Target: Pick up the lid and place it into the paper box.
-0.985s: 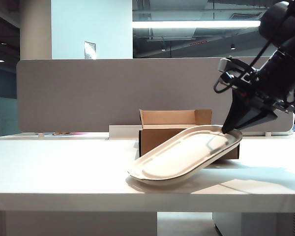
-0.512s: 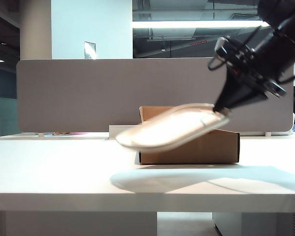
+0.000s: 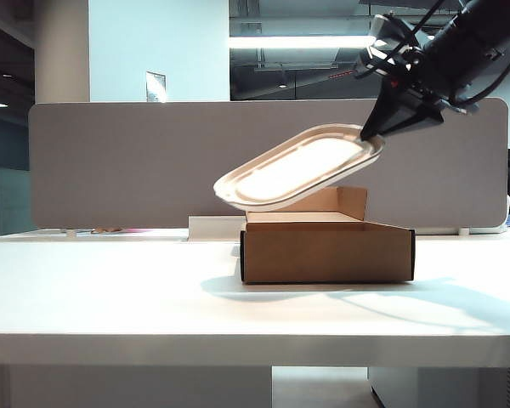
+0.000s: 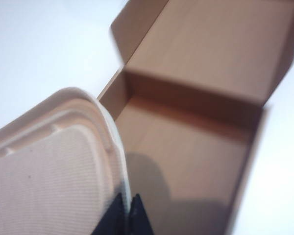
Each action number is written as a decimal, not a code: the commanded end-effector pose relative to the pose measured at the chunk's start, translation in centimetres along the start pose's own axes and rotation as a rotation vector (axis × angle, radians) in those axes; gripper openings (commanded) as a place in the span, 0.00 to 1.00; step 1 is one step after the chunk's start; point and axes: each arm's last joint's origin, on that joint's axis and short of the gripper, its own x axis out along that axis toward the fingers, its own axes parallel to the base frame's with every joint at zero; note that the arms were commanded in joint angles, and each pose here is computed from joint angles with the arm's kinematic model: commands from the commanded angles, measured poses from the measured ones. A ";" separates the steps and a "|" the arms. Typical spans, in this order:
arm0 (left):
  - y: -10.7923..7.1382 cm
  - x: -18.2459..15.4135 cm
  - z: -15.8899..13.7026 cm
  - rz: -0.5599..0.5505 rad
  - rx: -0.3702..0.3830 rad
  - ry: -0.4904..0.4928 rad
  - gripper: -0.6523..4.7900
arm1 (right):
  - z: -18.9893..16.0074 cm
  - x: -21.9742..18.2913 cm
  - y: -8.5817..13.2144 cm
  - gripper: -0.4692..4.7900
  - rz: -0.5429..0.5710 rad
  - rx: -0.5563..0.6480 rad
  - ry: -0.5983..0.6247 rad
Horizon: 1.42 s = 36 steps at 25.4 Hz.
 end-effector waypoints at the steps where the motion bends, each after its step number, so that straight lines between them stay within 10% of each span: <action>1: 0.0 0.0 0.1 -0.001 0.002 -0.006 0.12 | 1.4 0.0 -0.2 0.08 -0.094 -0.065 -0.128; 16: 0.0 0.0 0.1 -0.004 0.002 -0.007 0.12 | -1.4 5.8 -2.5 0.09 -0.224 -0.077 -0.123; 27: 0.0 0.0 0.2 -0.004 0.002 -0.008 0.12 | -1.2 5.6 -2.4 0.56 -0.210 -0.080 -0.134; 30: 0.0 0.0 0.1 -0.004 0.002 -0.007 0.12 | -0.3 4.4 -2.2 0.54 -0.221 -0.084 -0.165; 32: 0.0 0.0 0.2 -0.004 0.002 -0.008 0.12 | 0.4 3.2 -2.3 0.39 -0.253 -0.079 -0.176; 33: 0.0 0.0 0.1 -0.004 0.002 -0.007 0.12 | 0.9 2.0 -2.3 0.15 -0.299 -0.073 -0.181; 36: 0.0 0.0 0.1 -0.004 0.002 -0.007 0.12 | 1.6 -0.5 -3.1 0.08 -0.339 -0.040 -0.184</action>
